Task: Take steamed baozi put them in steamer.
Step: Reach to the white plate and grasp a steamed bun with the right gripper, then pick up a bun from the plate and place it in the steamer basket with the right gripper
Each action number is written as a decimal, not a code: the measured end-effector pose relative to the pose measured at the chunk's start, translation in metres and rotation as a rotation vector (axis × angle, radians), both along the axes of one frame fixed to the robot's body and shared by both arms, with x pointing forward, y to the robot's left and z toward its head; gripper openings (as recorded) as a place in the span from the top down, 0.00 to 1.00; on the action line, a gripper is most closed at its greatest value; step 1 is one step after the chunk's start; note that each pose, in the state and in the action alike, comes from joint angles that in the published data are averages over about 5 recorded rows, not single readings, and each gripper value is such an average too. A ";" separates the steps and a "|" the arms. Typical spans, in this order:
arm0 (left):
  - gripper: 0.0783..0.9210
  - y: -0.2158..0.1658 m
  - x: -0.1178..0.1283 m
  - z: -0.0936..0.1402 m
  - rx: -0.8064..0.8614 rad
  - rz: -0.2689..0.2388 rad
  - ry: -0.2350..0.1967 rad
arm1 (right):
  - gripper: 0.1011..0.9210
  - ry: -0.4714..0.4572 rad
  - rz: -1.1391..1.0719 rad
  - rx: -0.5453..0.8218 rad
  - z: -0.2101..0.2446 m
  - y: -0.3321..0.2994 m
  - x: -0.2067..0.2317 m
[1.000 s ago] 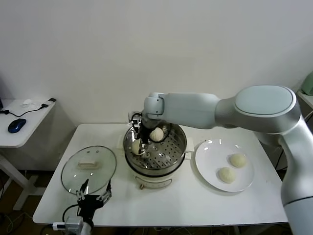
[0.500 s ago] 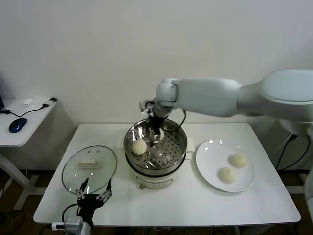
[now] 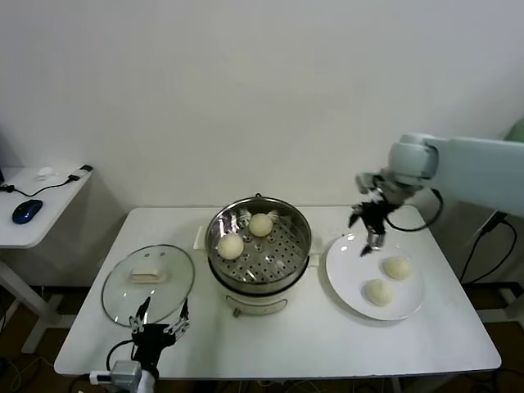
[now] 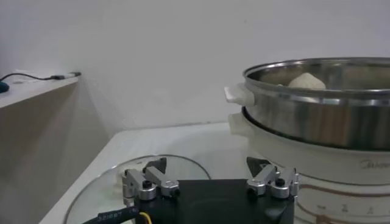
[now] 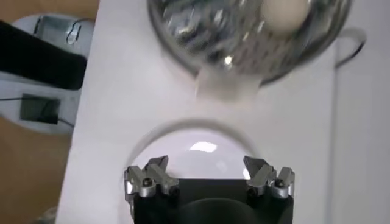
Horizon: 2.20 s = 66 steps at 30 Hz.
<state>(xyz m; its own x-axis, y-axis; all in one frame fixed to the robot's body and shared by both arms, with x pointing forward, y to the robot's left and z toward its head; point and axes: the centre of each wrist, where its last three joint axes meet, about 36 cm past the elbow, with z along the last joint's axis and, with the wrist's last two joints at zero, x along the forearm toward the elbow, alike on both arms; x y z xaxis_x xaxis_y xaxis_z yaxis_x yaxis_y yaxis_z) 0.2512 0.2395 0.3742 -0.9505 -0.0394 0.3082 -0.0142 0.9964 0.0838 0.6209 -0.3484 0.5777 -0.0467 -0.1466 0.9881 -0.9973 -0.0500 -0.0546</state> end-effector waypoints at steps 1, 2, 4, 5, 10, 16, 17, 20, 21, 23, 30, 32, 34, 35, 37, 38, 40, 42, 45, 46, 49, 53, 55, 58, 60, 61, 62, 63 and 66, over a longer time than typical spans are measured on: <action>0.12 0.000 0.000 0.000 0.000 0.001 0.002 | 0.12 0.004 -0.007 -0.004 -0.009 -0.005 -0.002; 0.12 0.000 0.000 -0.001 0.001 0.002 0.005 | 0.12 0.008 -0.014 -0.009 -0.017 -0.010 -0.003; 0.12 0.001 -0.001 -0.002 0.003 0.005 0.009 | 0.12 0.014 -0.029 -0.019 -0.033 -0.018 -0.006; 0.12 0.001 -0.001 -0.002 0.004 0.006 0.011 | 0.12 0.016 -0.037 -0.023 -0.040 -0.021 -0.007; 0.12 0.002 -0.004 -0.005 0.007 0.011 0.023 | 0.12 0.025 -0.069 -0.040 -0.072 -0.032 -0.012; 0.12 0.002 -0.005 -0.007 0.007 0.013 0.028 | 0.12 0.023 -0.089 -0.059 -0.103 -0.036 -0.018; 0.12 0.002 -0.005 -0.007 0.007 0.013 0.028 | 0.12 0.020 -0.091 -0.062 -0.106 -0.036 -0.018; 0.12 0.002 -0.005 -0.008 0.007 0.013 0.027 | 0.12 0.004 -0.095 -0.067 -0.114 -0.036 -0.016; 0.12 0.002 -0.005 -0.008 0.008 0.013 0.027 | 0.12 0.000 -0.097 -0.068 -0.115 -0.036 -0.015; 0.12 0.002 -0.005 -0.008 0.008 0.012 0.028 | 0.12 -0.006 -0.098 -0.067 -0.119 -0.035 -0.014; 0.12 0.001 -0.005 -0.009 0.009 0.013 0.028 | 0.13 -0.001 -0.102 -0.059 -0.127 -0.033 -0.016; 0.12 0.001 -0.004 -0.009 0.009 0.013 0.028 | 0.17 0.002 -0.101 -0.057 -0.128 -0.033 -0.016; 0.12 0.001 -0.004 -0.009 0.009 0.013 0.028 | 0.21 0.006 -0.099 -0.054 -0.127 -0.033 -0.017; 0.12 0.001 -0.004 -0.009 0.009 0.012 0.028 | 0.24 0.008 -0.097 -0.053 -0.127 -0.032 -0.017; 0.12 0.000 -0.004 -0.008 0.008 0.012 0.028 | 0.28 0.009 -0.091 -0.049 -0.126 -0.031 -0.017; 0.12 0.000 -0.004 -0.008 0.008 0.011 0.028 | 0.30 0.008 -0.087 -0.048 -0.124 -0.030 -0.016; 0.12 -0.001 -0.004 -0.007 0.007 0.010 0.028 | 0.32 0.006 -0.076 -0.045 -0.121 -0.028 -0.015; 0.12 -0.001 -0.004 -0.007 0.005 0.008 0.028 | 0.34 0.003 -0.060 -0.043 -0.116 -0.024 -0.012; 0.12 -0.002 -0.005 -0.006 0.004 0.007 0.029 | 0.35 -0.004 -0.027 -0.043 -0.105 -0.018 -0.007; 0.12 -0.002 -0.005 -0.006 0.004 0.007 0.029 | 0.36 -0.008 -0.014 -0.043 -0.099 -0.015 -0.004; 0.12 -0.002 -0.005 -0.005 0.004 0.007 0.028 | 0.36 -0.029 0.035 -0.038 -0.073 -0.007 0.009; 0.12 -0.002 -0.005 -0.003 0.007 0.005 0.024 | 0.36 -0.072 0.139 -0.022 -0.020 0.016 0.034; 0.12 -0.002 -0.005 -0.001 0.010 0.002 0.022 | 0.36 -0.097 0.213 -0.010 0.014 0.032 0.048; 0.12 -0.001 -0.006 0.001 0.015 0.000 0.020 | 0.36 -0.141 0.351 0.004 0.070 0.067 0.064; 0.12 0.000 -0.006 0.002 0.019 -0.001 0.019 | 0.36 -0.170 0.461 0.006 0.104 0.098 0.069; 0.12 0.000 -0.006 0.002 0.020 -0.001 0.019 | 0.36 -0.182 0.520 0.004 0.118 0.114 0.069; 0.12 0.000 -0.006 0.002 0.021 -0.001 0.019 | 0.36 -0.191 0.580 0.001 0.130 0.131 0.068; 0.12 0.001 -0.006 0.002 0.021 -0.001 0.018 | 0.36 -0.198 0.641 -0.005 0.139 0.148 0.066; 0.12 0.001 -0.006 0.002 0.021 -0.002 0.014 | 0.36 -0.200 0.818 -0.027 0.152 0.194 0.055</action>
